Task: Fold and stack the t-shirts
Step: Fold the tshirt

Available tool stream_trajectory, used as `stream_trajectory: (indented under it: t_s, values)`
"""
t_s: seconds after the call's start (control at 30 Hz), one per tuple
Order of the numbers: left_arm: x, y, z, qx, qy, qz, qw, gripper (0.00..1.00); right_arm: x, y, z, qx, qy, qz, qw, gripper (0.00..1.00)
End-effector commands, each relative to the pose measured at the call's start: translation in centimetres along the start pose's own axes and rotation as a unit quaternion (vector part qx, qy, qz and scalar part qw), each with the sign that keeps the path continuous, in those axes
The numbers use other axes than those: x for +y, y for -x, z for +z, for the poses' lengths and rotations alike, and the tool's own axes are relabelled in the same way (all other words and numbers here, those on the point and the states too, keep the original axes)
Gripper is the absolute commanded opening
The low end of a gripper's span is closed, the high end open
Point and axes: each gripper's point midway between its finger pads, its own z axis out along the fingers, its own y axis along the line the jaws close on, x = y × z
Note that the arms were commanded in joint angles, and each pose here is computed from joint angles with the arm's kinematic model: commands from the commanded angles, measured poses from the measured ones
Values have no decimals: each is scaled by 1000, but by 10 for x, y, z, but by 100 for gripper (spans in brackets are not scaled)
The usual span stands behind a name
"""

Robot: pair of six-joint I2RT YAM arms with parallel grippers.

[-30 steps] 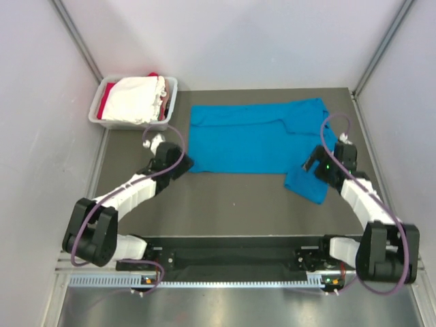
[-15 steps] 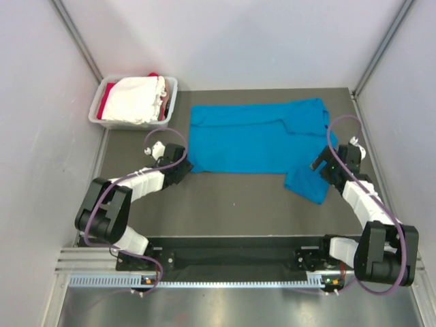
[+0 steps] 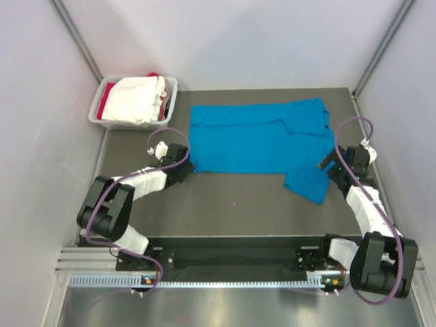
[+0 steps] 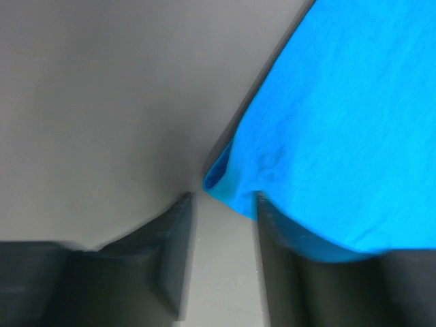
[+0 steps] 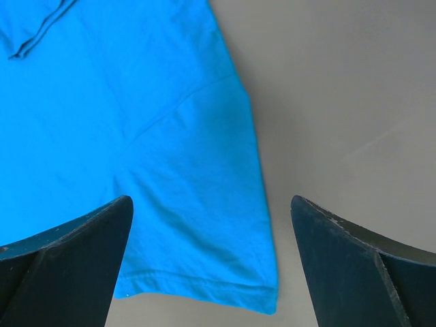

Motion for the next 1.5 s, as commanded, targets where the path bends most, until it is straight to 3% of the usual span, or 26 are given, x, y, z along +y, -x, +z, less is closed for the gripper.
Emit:
stream_trajectory:
  t_s: [0.0,0.3,0.43,0.47,0.5,0.77,1.13,1.47]
  values:
    - [-17,9,4,-22,-19,-14,999,36,-15,1,-7,-15,-17,1,1000,100]
    - [-11,6,17,-25,-2,-8,1000,29,-24,-22,1,26,-23,-2,999,100]
    - [-8,6,17,-25,4,-8,1000,16,-30,-34,3,41,-30,3,999,100]
    - [-6,7,17,-28,8,-7,1000,5,-32,-38,4,46,-33,6,998,100]
    - [-5,7,16,-29,9,-7,999,0,-33,-39,5,48,-34,9,998,100]
    - [-3,13,4,-39,10,0,999,0,-40,-52,0,73,-39,36,996,89]
    - [-4,19,-7,-50,-3,-7,999,0,-40,-88,-7,147,-32,58,987,65]
    - [-9,21,-11,-50,-13,-7,999,0,-39,-108,-6,167,-22,88,982,48]
